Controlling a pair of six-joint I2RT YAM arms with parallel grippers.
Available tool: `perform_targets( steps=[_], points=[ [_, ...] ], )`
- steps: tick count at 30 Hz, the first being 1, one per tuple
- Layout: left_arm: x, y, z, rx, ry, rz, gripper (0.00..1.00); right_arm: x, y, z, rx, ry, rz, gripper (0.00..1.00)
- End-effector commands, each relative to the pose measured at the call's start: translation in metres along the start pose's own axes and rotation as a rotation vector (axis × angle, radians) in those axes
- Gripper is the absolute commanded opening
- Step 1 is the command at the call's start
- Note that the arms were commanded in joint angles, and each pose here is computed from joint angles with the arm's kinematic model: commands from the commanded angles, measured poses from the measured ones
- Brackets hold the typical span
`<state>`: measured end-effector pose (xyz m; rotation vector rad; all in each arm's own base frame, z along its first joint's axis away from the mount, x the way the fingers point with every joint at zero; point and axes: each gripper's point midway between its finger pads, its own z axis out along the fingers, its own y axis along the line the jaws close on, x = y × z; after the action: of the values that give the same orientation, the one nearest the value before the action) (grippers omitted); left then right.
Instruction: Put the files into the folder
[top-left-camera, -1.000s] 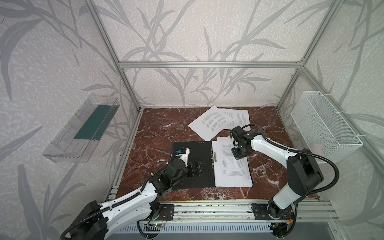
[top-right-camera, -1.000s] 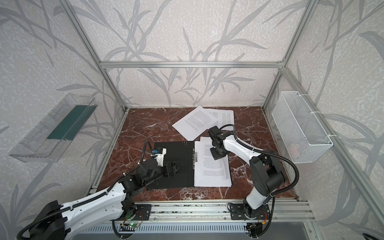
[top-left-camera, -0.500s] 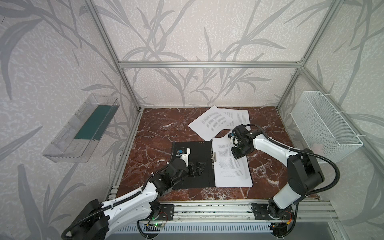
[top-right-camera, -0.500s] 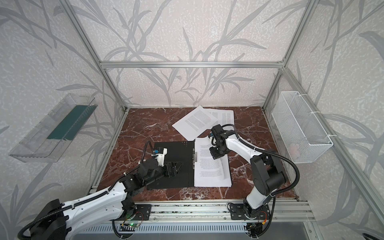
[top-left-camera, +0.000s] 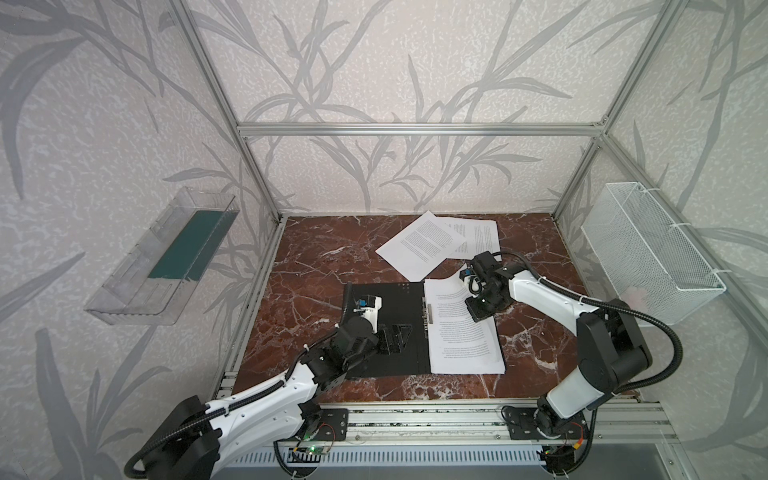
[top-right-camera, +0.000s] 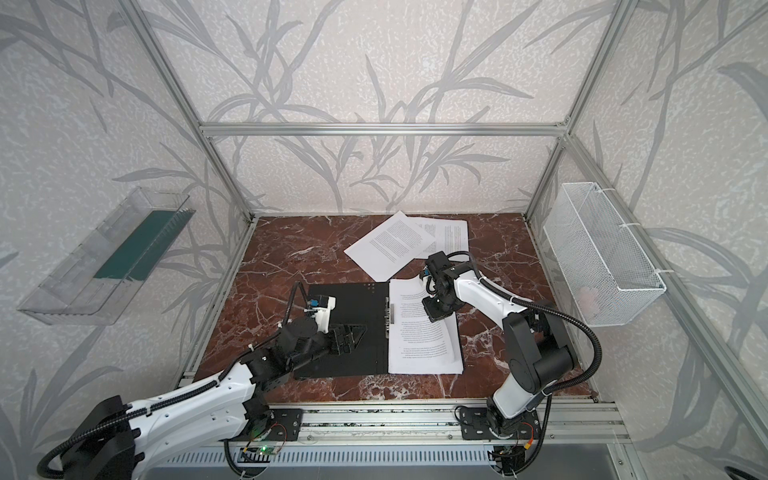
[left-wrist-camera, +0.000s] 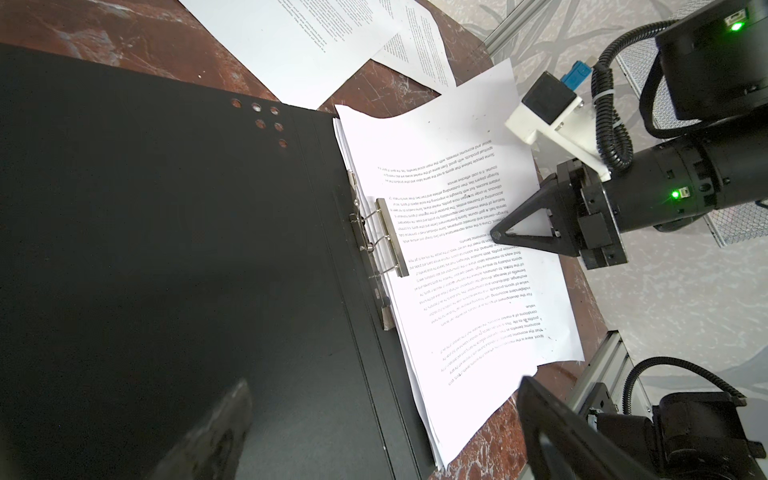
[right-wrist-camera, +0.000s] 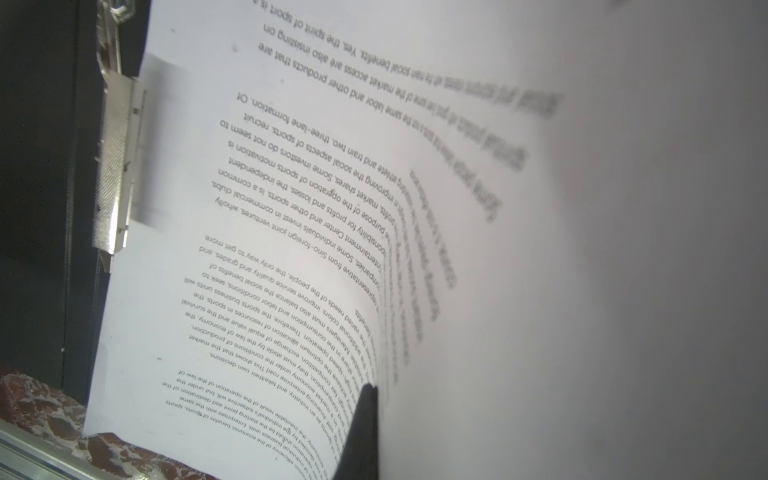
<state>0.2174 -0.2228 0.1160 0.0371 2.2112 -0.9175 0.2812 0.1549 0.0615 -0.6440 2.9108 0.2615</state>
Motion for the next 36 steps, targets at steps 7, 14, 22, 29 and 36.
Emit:
perform_targets(
  steps=[7, 14, 22, 29, 36],
  points=[
    [-0.014, -0.016, 0.0, 0.041, -0.032, -0.011, 0.99, 0.011, 0.0, -0.007, -0.002, 0.006, 0.009, 0.0],
    [-0.013, -0.015, 0.001, 0.039, -0.028, -0.014, 0.99, 0.011, 0.005, -0.006, -0.035, -0.01, 0.016, 0.0],
    [-0.011, -0.016, 0.003, 0.042, -0.014, -0.016, 0.99, 0.011, 0.007, -0.003, -0.051, -0.007, 0.053, 0.0],
    [-0.01, -0.017, 0.004, 0.042, -0.008, -0.018, 0.99, 0.008, 0.011, -0.002, -0.082, -0.012, 0.081, 0.0],
    [-0.011, -0.017, 0.004, 0.042, -0.008, -0.018, 0.99, 0.01, 0.015, -0.001, -0.112, 0.0, 0.095, 0.0]
  ],
)
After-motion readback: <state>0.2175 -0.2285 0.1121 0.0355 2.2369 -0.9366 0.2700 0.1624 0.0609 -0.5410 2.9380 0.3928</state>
